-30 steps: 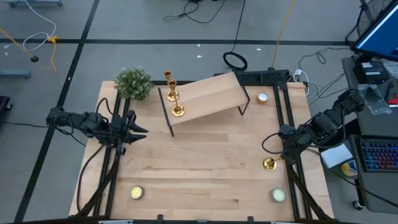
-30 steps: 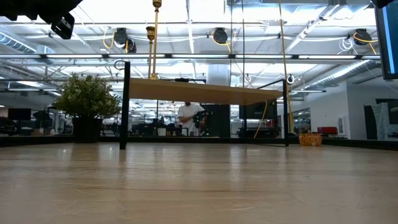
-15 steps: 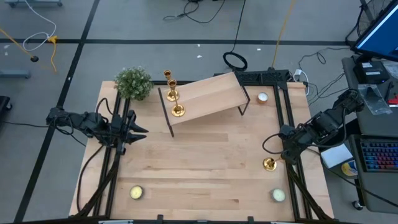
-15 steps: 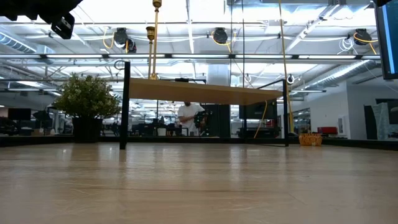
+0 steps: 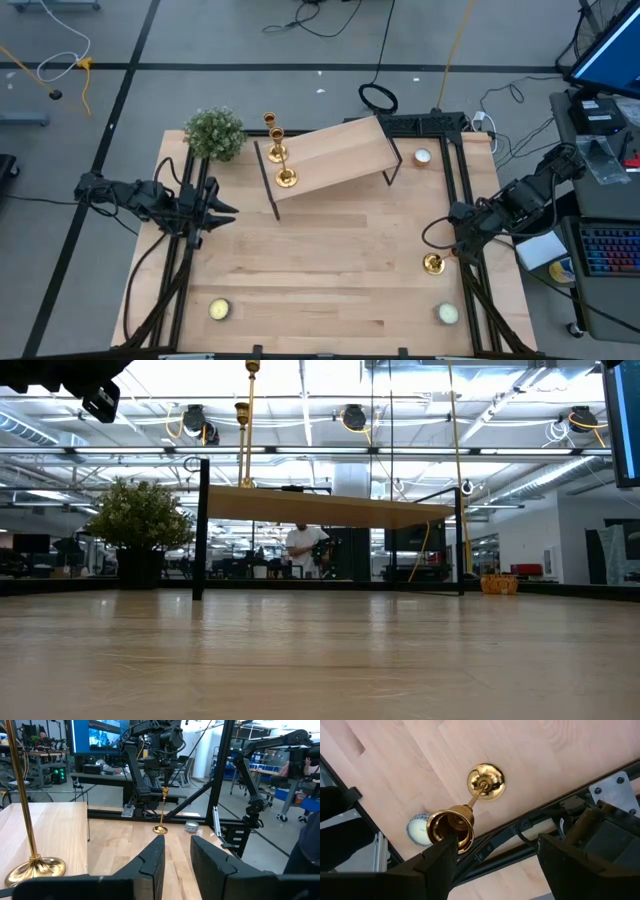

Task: Pick & Place candle stick holders
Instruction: Put the gold candle holder on the shelf

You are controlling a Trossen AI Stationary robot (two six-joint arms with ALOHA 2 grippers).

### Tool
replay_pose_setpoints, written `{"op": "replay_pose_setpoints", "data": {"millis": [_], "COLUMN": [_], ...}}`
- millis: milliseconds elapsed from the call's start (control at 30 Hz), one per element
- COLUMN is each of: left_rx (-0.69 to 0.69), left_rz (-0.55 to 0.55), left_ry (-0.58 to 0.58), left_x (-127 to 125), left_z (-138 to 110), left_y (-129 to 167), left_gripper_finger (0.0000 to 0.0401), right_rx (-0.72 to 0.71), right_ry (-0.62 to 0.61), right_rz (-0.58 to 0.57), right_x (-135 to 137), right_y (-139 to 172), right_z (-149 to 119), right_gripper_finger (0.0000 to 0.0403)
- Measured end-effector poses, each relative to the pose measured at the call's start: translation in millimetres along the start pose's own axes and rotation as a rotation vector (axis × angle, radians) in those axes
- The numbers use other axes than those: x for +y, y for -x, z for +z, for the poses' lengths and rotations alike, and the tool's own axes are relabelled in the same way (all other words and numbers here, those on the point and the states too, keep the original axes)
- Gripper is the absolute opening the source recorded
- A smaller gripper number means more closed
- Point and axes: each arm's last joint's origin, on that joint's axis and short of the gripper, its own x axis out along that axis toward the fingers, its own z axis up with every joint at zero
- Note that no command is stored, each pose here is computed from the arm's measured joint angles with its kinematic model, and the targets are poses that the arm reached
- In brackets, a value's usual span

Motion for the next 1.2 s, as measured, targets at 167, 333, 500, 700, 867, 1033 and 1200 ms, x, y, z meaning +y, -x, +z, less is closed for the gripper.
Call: {"op": "replay_pose_setpoints", "data": {"millis": [167,333,500,700,867,1033,1200], "left_rx": [0.0,0.0,0.0,0.001,0.001,0.001,0.001], "left_rz": [0.0,0.0,0.0,0.0,0.0,0.0,0.0], "left_ry": [0.0,0.002,0.001,0.001,0.001,0.003,0.005], "left_x": [0,0,0,0,0,0,0], "left_z": [0,0,0,0,0,0,0], "left_y": [0,0,0,0,0,0,0], "left_gripper_finger": [0.0093,0.0093,0.0093,0.0093,0.0093,0.0093,0.0093], "right_rx": [-0.023,-0.026,-0.022,-0.012,0.021,0.053,0.047], "right_ry": [0.015,0.015,0.012,0.013,0.009,0.006,0.007], "right_rz": [-0.01,-0.014,-0.019,-0.04,-0.093,-0.102,-0.092], "right_x": [0,0,1,5,5,3,3], "right_y": [0,0,-1,-4,-19,-29,-29], "right_z": [1,1,1,3,4,3,3], "right_gripper_finger": [0.0254,0.0253,0.0253,0.0253,0.0253,0.0253,0.0237]}}
